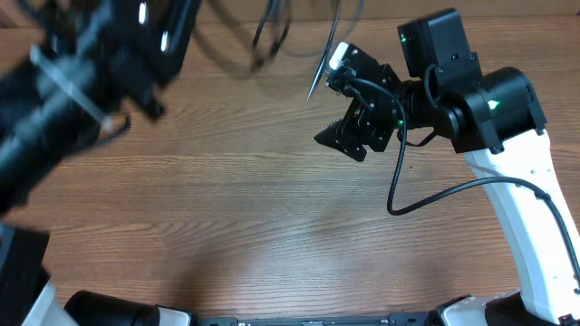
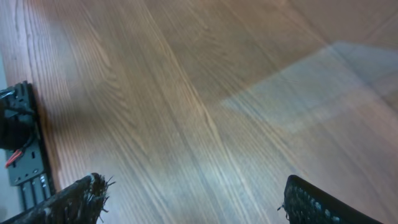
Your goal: Untangle cables
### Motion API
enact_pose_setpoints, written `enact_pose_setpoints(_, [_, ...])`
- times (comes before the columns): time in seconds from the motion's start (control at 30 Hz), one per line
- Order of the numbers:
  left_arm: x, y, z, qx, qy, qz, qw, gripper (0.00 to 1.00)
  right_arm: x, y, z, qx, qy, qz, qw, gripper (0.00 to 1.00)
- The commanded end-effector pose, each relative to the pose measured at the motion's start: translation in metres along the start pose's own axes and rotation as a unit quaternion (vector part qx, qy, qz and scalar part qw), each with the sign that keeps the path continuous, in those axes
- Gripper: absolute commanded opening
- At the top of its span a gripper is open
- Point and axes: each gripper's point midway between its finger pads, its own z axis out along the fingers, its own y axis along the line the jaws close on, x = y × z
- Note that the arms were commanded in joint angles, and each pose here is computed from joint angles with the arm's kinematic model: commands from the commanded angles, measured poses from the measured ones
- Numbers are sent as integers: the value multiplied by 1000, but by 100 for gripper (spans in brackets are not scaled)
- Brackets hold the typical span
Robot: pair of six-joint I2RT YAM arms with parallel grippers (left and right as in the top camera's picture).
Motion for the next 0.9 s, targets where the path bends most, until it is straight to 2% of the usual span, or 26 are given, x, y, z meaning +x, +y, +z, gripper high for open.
enact_pose_setpoints(0.0, [48,68,43,-66,106,80,989,4,-8,-4,-4,19,-14,-11,1000,90])
enact_pose_setpoints(0.1, [88,84,36,-62,197,180,962,4,-20,-16,-7,47,-35,2,998,91])
enact_pose_setpoints(0.17, [105,92,29,-59,237,217,945,4,-29,-20,-11,59,-54,9,997,93])
enact_pose_setpoints(0.23, [109,107,25,-95,254,235,933,4,-42,-24,-16,69,-82,27,994,96])
enact_pose_setpoints(0.3, [105,118,23,-124,254,250,926,4,-58,-27,-25,74,-121,81,987,96])
enact_pose_setpoints(0.4, [104,114,24,-112,250,257,927,4,-71,-19,-29,41,-151,126,980,74])
enact_pose_setpoints(0.47, [104,112,26,-106,248,257,928,4,-78,-10,-29,6,-165,154,974,72])
enact_pose_setpoints(0.53, [104,110,26,-100,248,256,929,4,-83,-10,-29,-12,-174,206,963,63])
enact_pose_setpoints(0.57, [105,108,26,-94,248,255,930,4,-86,-11,-29,-21,-179,254,950,71])
enact_pose_setpoints(0.6, [105,107,27,-91,248,254,930,4,-89,-11,-29,-31,-183,284,941,75])
enact_pose_setpoints(0.73, [106,103,27,-80,248,252,932,4,-107,4,-25,-91,-194,345,914,78])
enact_pose_setpoints(0.87, [107,103,27,-82,248,248,933,4,-121,12,-21,-81,-212,309,923,81])
